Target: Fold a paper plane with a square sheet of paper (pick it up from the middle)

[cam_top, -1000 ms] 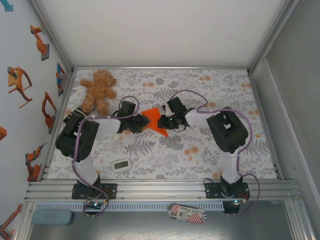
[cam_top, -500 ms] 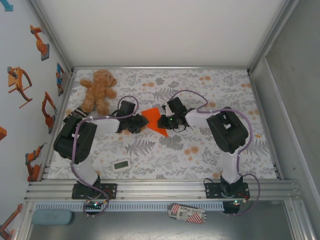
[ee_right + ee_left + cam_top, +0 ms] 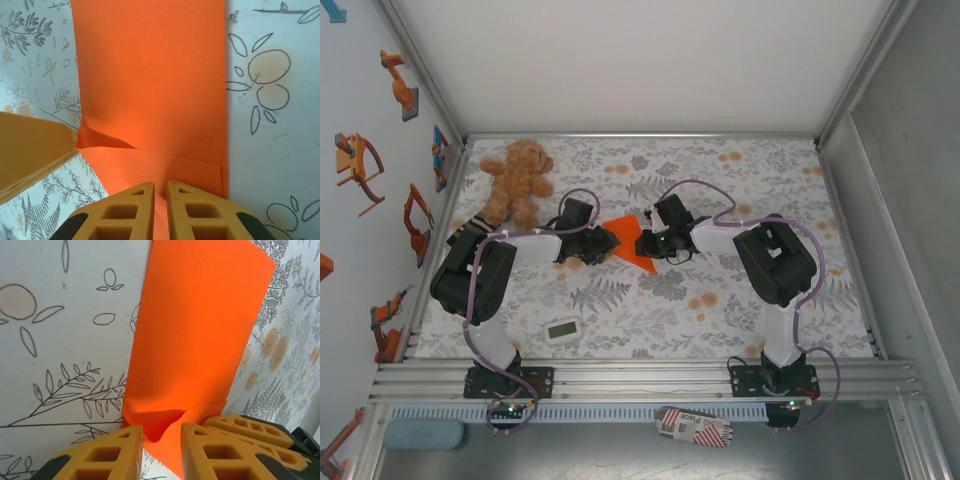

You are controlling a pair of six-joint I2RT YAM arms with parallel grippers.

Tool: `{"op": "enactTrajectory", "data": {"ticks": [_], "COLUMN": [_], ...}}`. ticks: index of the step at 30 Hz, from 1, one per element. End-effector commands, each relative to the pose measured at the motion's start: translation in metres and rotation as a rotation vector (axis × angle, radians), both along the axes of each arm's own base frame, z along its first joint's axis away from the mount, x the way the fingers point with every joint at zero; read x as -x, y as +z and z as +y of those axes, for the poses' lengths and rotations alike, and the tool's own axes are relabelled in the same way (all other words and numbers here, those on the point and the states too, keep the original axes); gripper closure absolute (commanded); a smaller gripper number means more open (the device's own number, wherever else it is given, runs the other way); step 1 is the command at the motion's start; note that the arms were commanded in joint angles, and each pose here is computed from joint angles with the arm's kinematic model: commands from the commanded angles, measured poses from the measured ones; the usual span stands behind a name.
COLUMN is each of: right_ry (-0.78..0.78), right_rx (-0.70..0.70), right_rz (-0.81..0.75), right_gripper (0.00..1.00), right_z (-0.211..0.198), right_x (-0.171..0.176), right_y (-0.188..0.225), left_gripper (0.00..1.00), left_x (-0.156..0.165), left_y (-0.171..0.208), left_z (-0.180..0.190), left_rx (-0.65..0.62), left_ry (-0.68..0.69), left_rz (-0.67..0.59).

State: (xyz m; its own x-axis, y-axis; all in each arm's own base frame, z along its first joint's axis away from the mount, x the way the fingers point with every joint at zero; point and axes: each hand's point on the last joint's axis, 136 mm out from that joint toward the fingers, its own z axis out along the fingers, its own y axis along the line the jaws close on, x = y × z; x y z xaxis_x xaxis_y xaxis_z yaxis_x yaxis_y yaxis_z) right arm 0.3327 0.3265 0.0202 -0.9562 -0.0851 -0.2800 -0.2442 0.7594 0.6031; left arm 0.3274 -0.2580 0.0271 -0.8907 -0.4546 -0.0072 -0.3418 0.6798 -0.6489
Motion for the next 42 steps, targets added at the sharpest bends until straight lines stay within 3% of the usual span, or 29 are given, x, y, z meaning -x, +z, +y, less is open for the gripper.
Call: {"op": "enactTrajectory", "data": {"ticks": [1, 9, 42], "right_ry": [-0.022, -0.024, -0.027], "right_rx": [0.075, 0.078, 0.077], "right_rz": [0.068, 0.071, 0.068], "right_gripper": [0.85, 0.85, 0.86], "right_z": [-0.015, -0.016, -0.017], "right_x": [0.011, 0.011, 0.012], "right_y": [-0.027, -0.029, -0.029], "left_gripper": [0.73, 0.72, 0.76], "left_x": [-0.001, 0.003, 0.001], "left_y": [0.001, 0.0, 0.003], "left_z": [-0.004, 0.011, -0.013], "left_rx": [0.003, -0.058, 0.053], "left_ry": [-0.024, 0.009, -0.063], "left_rz": [-0.005, -0.01, -0.025]}}
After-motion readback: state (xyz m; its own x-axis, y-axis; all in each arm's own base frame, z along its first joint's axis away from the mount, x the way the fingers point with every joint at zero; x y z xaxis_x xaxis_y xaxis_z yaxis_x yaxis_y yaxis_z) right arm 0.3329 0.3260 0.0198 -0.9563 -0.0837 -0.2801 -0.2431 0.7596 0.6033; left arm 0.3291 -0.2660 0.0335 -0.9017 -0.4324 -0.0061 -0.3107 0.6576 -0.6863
